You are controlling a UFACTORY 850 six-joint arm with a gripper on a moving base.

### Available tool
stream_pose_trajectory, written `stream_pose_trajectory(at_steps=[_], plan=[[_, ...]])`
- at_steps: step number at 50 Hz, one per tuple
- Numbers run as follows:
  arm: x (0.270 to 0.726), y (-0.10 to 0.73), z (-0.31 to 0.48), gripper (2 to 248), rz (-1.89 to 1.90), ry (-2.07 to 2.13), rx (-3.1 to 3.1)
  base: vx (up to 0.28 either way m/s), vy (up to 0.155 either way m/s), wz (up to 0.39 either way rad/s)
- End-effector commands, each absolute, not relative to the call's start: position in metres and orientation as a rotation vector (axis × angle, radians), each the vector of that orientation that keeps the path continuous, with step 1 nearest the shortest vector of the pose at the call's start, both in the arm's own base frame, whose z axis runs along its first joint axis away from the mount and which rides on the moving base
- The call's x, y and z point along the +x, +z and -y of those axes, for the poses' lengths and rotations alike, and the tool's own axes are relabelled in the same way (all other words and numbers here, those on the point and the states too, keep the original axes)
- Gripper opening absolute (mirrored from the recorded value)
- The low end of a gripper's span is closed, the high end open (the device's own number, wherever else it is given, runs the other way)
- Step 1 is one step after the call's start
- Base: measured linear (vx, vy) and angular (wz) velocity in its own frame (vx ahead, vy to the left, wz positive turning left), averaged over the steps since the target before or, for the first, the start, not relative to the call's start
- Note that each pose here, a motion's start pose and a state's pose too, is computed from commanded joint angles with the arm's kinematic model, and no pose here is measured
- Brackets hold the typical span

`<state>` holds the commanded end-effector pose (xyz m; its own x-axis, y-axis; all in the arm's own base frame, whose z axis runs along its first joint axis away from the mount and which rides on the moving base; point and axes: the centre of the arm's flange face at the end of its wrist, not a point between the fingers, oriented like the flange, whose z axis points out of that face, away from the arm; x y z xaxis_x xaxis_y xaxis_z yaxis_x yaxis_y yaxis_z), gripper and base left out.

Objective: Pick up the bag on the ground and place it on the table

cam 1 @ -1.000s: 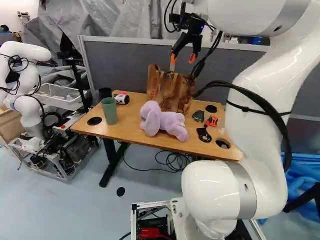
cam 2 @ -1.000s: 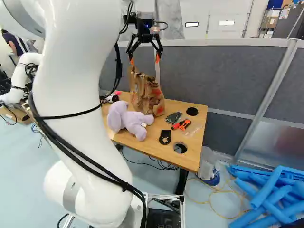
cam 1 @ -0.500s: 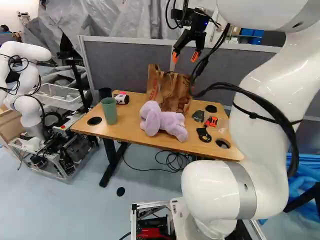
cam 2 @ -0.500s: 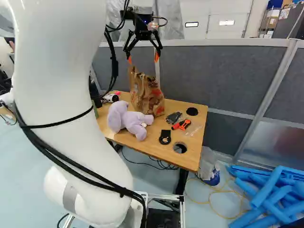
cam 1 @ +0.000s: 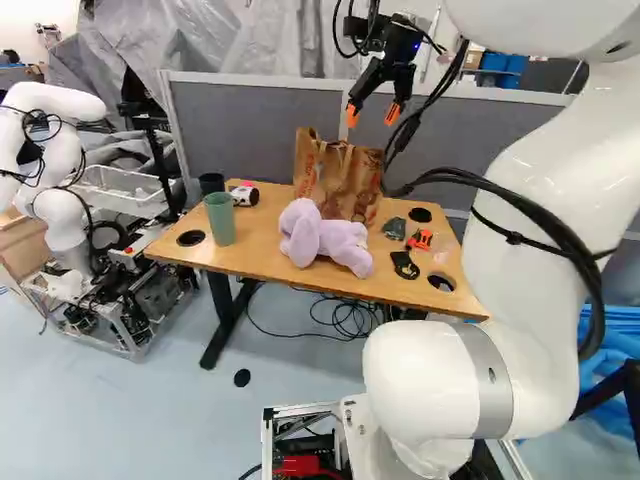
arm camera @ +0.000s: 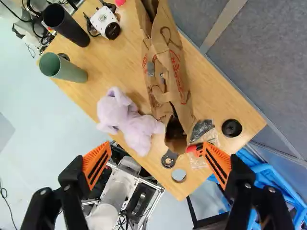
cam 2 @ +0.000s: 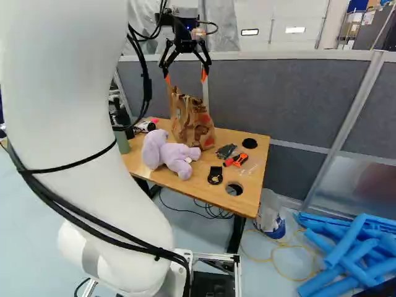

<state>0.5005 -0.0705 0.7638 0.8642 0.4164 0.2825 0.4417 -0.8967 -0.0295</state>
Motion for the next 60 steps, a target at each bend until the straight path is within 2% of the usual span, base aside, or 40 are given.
stream_pose_trajectory(at_steps=[17, 52, 60], plan=[[0.5005, 0.7638, 0.0705, 247, 0.679, -0.414, -2.943, -0.151, -0.003, 0.003], [0.5005, 0.7638, 0.0705, 247, 0.679, -0.414, -2.943, -0.215, -0.005, 0.003], [0.5006, 0.7632, 0.0704, 247, 0.677, -0.416, -2.944, -0.045, -0.008, -0.005]])
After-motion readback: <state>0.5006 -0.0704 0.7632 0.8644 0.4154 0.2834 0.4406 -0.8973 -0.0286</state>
